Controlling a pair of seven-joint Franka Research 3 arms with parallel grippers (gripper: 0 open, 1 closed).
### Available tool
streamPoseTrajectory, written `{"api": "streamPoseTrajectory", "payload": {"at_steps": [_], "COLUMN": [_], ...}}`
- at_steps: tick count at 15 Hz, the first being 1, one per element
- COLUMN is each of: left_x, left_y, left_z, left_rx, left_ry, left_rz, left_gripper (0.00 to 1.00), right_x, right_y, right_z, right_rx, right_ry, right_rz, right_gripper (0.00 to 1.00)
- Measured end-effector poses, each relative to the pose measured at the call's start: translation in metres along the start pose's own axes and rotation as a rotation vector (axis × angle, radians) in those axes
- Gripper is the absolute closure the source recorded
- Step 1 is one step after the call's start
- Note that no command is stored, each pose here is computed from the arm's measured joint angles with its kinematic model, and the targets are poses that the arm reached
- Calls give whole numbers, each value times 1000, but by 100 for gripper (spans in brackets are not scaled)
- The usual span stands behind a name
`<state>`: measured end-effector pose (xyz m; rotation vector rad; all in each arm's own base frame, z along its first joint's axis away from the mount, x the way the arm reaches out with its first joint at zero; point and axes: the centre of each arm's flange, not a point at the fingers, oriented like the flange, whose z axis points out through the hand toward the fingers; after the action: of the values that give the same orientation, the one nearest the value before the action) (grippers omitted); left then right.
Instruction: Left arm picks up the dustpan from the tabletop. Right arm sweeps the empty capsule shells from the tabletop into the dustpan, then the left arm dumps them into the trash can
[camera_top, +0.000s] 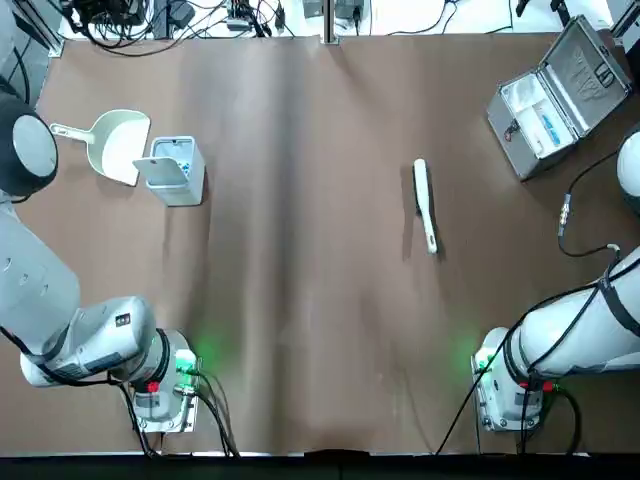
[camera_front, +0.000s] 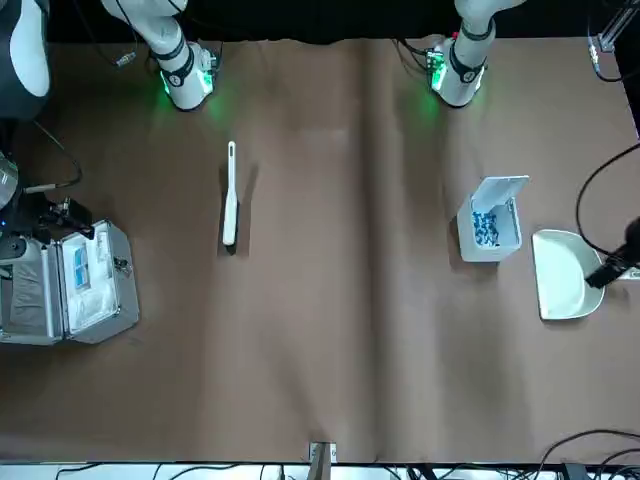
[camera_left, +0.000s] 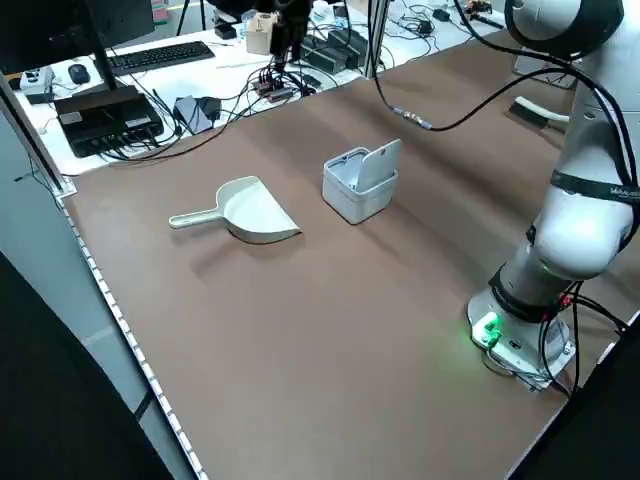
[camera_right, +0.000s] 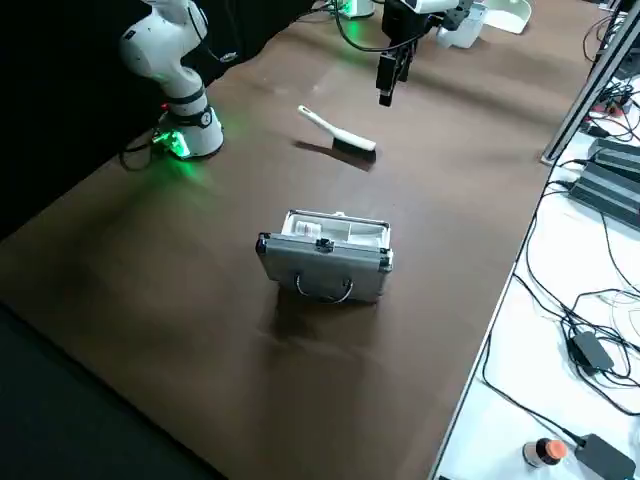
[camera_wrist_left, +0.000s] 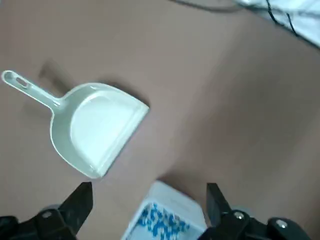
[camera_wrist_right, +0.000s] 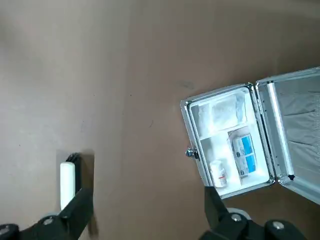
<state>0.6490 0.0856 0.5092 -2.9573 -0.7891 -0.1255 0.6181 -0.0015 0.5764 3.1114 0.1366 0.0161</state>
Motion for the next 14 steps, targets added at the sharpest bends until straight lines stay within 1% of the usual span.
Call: {"api": "streamPoseTrajectory", "payload": {"at_steps": [1, 4, 5, 6, 7, 9, 14], "left_x": [-8, -35, -45, -59, -64, -79, -97], "left_y": [14, 57, 67, 73, 73, 74, 89], "left_z": [-5, -30, -42, -66, -77, -92, -103], "left_rx": [3, -11, -29, -66, -78, -74, -73], "left_ry": [-14, -14, -12, -2, 1, -21, -22], "left_rz": [46, 160, 176, 226, 273, 352, 425], "left_gripper": [0, 0, 0, 0, 0, 0, 0], "right_x": [0, 1, 1, 1, 1, 1, 1], "right_y": [0, 0, 0, 0, 0, 1, 0], "right_z": [0, -1, -1, -1, -1, -1, -1], "right_rx": [0, -1, -1, -1, -1, -1, -1], "right_ry": [0, 6, 7, 8, 8, 9, 9], "right_rz": [0, 0, 1, 1, 0, 1, 0], "right_gripper": [1, 1, 1, 1, 1, 1, 1]}}
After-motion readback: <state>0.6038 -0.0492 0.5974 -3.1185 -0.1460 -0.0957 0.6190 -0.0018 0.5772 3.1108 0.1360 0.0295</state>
